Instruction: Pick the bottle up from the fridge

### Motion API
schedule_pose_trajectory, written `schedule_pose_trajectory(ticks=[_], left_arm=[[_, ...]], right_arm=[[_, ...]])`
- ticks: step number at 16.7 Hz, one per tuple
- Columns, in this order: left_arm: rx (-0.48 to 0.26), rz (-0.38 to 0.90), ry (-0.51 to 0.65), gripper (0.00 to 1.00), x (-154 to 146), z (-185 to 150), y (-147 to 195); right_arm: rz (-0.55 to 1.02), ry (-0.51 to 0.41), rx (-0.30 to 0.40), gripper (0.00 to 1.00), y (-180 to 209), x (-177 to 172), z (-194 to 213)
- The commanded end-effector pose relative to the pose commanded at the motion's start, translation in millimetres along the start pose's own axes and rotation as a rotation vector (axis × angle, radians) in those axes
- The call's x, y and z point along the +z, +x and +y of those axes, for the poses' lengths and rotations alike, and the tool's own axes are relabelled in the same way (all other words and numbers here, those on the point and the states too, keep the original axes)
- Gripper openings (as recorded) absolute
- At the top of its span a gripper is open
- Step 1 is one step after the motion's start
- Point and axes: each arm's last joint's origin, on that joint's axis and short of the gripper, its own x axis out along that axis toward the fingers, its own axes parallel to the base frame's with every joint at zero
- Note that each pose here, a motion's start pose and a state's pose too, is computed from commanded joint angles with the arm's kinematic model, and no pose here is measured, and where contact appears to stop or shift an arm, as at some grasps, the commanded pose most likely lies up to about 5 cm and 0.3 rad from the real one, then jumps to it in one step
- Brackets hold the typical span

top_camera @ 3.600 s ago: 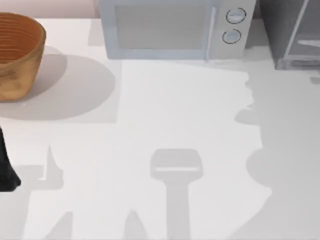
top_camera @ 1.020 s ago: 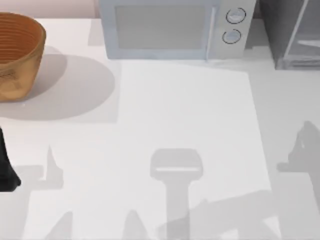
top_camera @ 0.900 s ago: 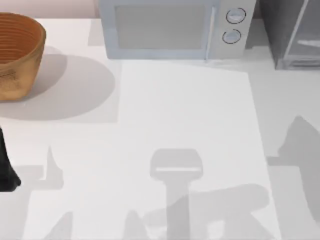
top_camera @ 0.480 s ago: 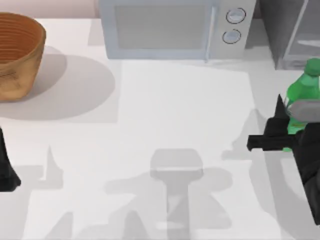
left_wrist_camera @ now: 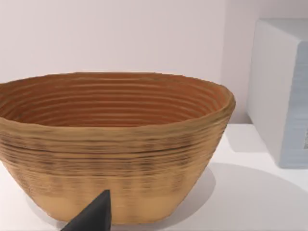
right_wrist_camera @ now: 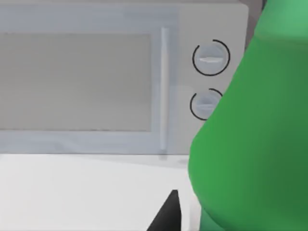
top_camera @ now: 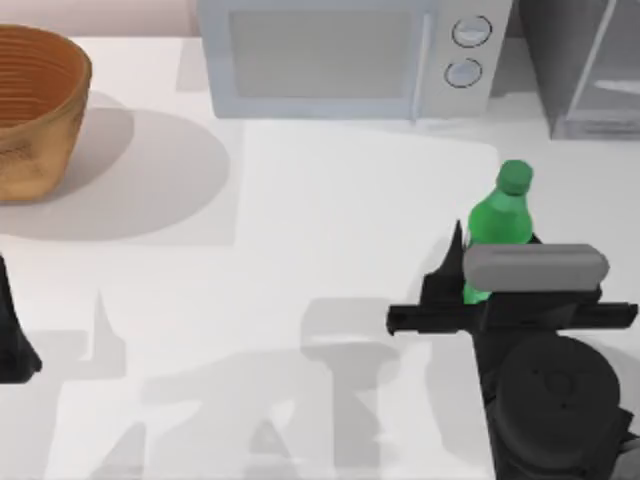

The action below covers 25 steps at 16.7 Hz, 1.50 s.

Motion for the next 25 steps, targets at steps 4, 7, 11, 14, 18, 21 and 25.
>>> schedule_pose_trajectory(ticks=[4,7,11,14,18,21,25], left_arm=[[0.000,0.000,0.000,1.00,0,0,0],[0.000,0.000,0.000,1.00,0,0,0],[0.000,0.000,0.000,1.00,0,0,0],[0.000,0.000,0.000,1.00,0,0,0],[0.000,0.000,0.000,1.00,0,0,0],[0.000,0.000,0.000,1.00,0,0,0],[0.000,0.000,0.000,1.00,0,0,0]], right_arm=[[-0.002,0.001,0.000,0.00,-1,-2,3],[0.002,-0.002,-0.001,0.00,0,-3,1],[0.006,-0.012,-0.006,0.00,20,-16,3],[0.007,-0.010,-0.003,0.00,42,-32,4],[-0.002,0.001,0.000,0.00,53,-37,3],[-0.002,0.001,0.000,0.08,53,-37,3],[-0.002,0.001,0.000,0.38,53,-37,3]])
